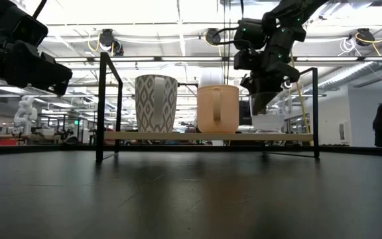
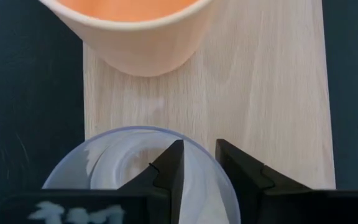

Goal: Stack small to large cups/mugs on shelf
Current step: Put the transparent mug on the shelf

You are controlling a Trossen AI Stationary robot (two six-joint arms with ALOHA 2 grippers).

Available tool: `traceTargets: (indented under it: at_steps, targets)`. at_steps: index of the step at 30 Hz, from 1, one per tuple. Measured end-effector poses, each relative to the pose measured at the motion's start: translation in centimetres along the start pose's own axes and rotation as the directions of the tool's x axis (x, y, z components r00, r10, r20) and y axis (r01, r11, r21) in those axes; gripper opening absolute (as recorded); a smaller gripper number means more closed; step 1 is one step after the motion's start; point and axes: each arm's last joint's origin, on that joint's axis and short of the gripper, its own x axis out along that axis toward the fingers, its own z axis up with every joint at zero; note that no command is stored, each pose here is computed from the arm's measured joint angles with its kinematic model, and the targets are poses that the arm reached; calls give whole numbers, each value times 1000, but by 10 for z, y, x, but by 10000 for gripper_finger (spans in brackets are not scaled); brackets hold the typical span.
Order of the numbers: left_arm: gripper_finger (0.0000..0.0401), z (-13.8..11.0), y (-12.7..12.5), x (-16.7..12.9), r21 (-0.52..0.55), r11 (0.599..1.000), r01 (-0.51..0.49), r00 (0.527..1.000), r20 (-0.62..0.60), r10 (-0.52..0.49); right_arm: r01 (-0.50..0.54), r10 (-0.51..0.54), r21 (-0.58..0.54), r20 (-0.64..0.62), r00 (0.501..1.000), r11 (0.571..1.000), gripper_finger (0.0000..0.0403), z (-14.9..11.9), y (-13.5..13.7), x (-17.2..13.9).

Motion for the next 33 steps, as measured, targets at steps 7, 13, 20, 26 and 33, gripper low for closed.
traceTargets:
  at_steps: [7, 13, 20, 26, 33]
  targets:
    - [10, 0, 0, 0, 0, 1000, 0, 1000, 0, 0, 1, -2, 39, 6, 1000, 999, 85, 1, 1, 0]
    - [10, 0, 0, 0, 0, 1000, 1, 1000, 0, -1, 1, -1, 79, 6, 1000, 997, 85, 1, 1, 0]
    - [10, 0, 0, 0, 0, 1000, 2, 1000, 1, -2, -9, 10, 116, -14, 1000, 993, 85, -1, 2, -1]
    - [10, 0, 0, 0, 0, 1000, 3, 1000, 1, -3, -7, 9, 126, -11, 1000, 992, 85, 0, 1, -1]
    - [10, 0, 0, 0, -12, 1000, 3, 1000, 1, -3, -6, 7, 144, -8, 1000, 990, 85, 0, 1, -1]
